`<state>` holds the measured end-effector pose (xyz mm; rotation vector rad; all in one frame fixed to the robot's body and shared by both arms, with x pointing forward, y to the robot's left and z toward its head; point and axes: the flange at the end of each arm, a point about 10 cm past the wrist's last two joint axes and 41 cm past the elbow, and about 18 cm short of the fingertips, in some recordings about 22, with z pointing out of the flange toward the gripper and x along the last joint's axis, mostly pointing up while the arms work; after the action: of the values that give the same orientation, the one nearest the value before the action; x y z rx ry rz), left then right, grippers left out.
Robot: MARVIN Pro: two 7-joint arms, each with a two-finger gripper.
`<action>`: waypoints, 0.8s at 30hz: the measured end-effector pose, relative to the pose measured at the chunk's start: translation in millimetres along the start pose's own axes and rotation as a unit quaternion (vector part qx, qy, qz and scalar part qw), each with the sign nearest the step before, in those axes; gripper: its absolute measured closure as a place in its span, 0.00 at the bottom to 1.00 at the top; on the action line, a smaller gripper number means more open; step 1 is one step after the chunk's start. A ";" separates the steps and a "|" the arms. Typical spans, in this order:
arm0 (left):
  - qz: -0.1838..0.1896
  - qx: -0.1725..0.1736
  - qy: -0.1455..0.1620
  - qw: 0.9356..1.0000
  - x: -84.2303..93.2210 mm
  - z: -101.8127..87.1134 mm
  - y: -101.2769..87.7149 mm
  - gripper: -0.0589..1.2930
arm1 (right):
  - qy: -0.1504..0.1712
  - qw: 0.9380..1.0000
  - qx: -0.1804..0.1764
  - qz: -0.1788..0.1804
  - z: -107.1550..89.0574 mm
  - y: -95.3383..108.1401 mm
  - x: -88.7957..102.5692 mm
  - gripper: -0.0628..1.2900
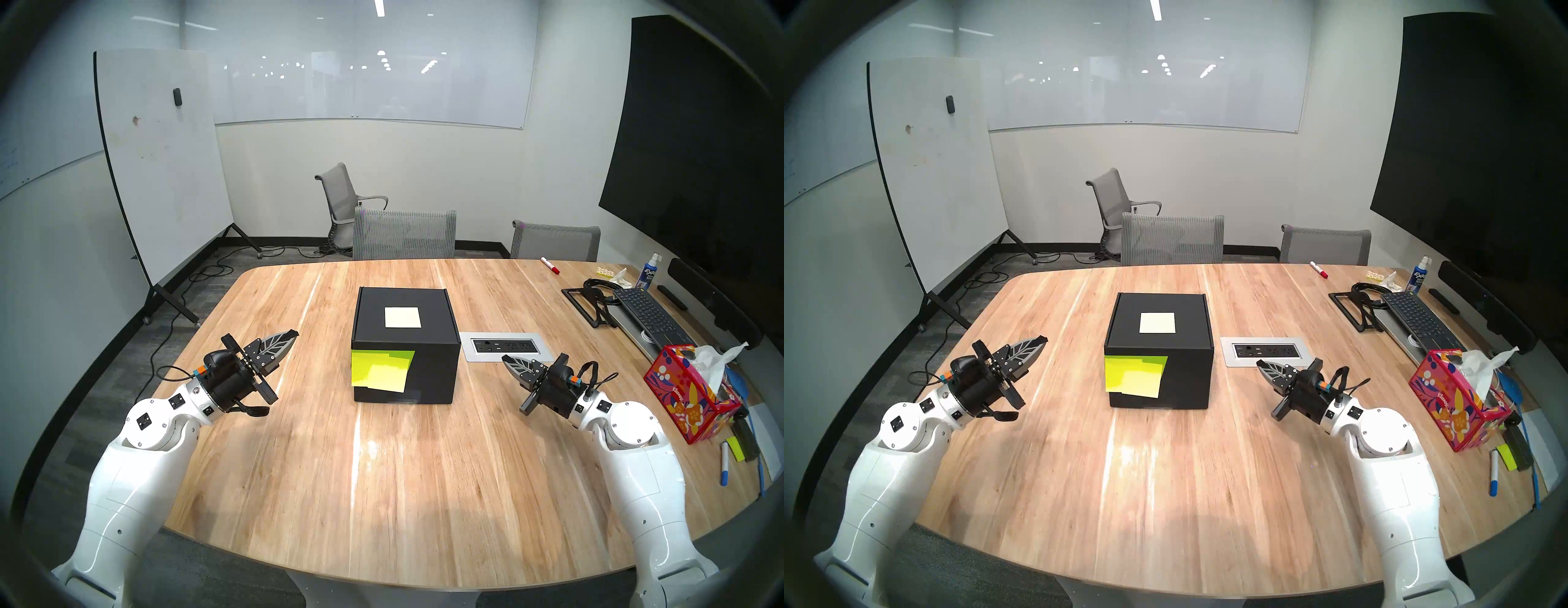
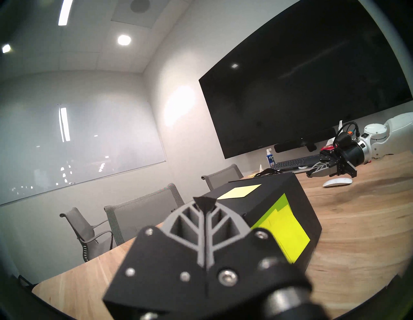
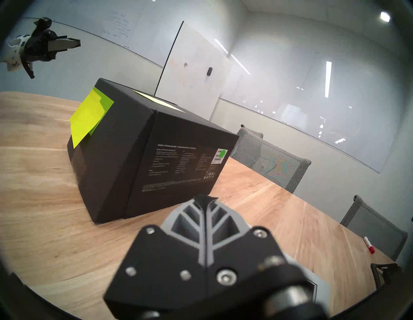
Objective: Open the box and place the mouse inside
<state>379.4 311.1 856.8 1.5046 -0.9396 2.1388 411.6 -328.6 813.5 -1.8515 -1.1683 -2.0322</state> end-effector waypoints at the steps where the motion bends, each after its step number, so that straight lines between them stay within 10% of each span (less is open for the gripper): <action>1: -0.001 0.003 0.000 1.000 -0.3 -0.1 -0.5 0.97 | 0.000 1.000 0.000 0.000 -0.2 -0.1 -0.1 0.97; 10: -0.020 0.093 -0.004 0.995 -12.0 1.5 -25.1 0.97 | 0.000 1.000 0.004 -0.003 -1.1 -0.3 -0.3 0.97; 24: 0.003 0.107 -0.006 0.994 -13.5 10.2 -30.4 0.97 | 0.005 1.000 -0.002 -0.001 1.7 -2.1 1.8 0.97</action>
<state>410.4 326.8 855.9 1.6158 -0.7384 2.2994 411.3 -325.5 814.1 -1.8410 -1.1642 -2.0428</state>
